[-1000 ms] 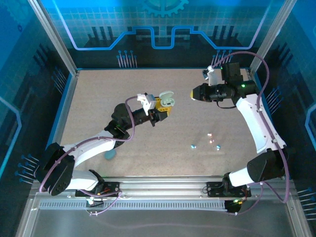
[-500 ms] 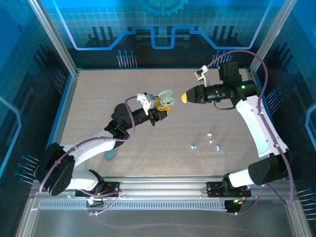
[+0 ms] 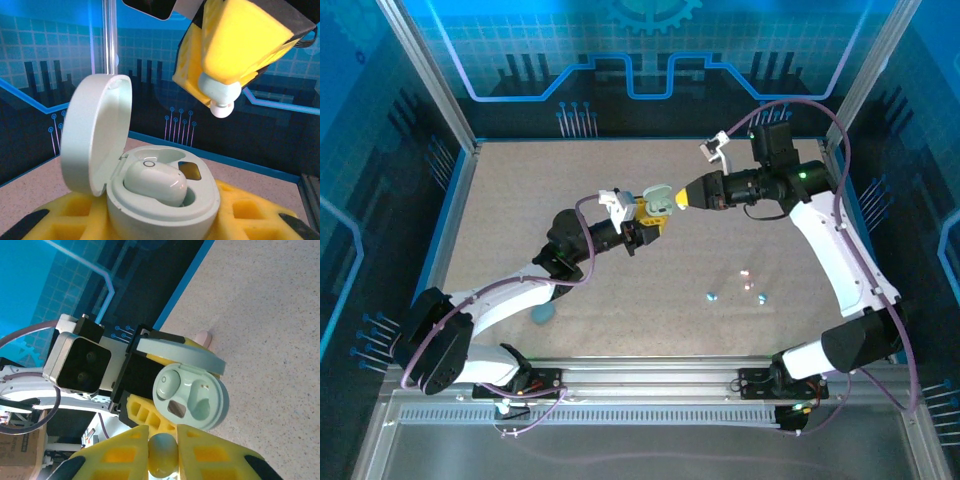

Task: Insert wireless bluetooth earbuds into charging case

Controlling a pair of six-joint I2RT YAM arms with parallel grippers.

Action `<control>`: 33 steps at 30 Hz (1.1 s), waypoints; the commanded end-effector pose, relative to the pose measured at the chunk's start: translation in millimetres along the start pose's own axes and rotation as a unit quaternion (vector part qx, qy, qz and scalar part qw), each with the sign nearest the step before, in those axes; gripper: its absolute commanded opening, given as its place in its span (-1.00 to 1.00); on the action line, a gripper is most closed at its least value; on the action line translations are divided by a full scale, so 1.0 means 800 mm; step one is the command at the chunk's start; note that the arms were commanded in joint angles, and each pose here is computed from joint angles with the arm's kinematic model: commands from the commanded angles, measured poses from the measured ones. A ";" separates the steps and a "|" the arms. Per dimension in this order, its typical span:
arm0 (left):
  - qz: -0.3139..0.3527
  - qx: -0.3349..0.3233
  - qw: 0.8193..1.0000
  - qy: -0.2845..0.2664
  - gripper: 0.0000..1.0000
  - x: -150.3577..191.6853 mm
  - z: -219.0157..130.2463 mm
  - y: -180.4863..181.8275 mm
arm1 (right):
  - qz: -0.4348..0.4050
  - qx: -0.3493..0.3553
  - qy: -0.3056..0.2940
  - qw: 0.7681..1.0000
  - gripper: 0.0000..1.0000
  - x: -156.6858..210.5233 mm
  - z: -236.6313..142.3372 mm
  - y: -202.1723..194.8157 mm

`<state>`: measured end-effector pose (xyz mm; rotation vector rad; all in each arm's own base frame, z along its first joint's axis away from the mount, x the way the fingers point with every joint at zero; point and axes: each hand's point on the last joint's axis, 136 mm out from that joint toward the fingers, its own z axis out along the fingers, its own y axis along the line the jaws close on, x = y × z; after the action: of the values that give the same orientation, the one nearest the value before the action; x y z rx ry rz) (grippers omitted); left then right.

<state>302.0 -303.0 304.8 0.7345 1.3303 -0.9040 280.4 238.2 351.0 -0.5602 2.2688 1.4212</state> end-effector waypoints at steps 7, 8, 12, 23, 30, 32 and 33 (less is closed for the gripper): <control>0.016 0.029 0.999 -0.013 -0.28 -0.013 0.007 -0.012 | -0.017 -0.012 0.003 1.000 -0.63 -0.006 0.007 0.019; 0.017 0.030 0.999 -0.014 -0.27 -0.014 0.007 -0.012 | -0.016 -0.012 0.004 1.000 -0.63 -0.006 0.008 0.018; 0.015 0.035 0.999 -0.013 -0.27 -0.013 0.007 -0.014 | -0.018 -0.015 0.004 1.000 -0.63 -0.007 0.010 0.021; 0.014 0.044 0.999 -0.012 -0.27 -0.017 0.009 -0.018 | -0.012 -0.012 0.008 1.000 -0.63 -0.009 0.016 0.014; 0.013 0.045 0.999 -0.020 -0.27 -0.022 0.009 -0.018 | 0.002 0.000 0.022 1.000 -0.63 -0.005 0.027 -0.002; 0.013 0.046 0.999 -0.021 -0.27 -0.024 0.009 -0.019 | 0.003 0.003 0.022 1.000 -0.62 -0.006 0.029 -0.005; 0.011 0.048 0.999 -0.020 -0.27 -0.023 0.009 -0.019 | 0.005 0.004 0.023 1.000 -0.63 -0.006 0.030 -0.007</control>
<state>297.1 -309.6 303.7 0.7788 1.3232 -0.9422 291.4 254.3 337.1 -0.5697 2.3132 1.4253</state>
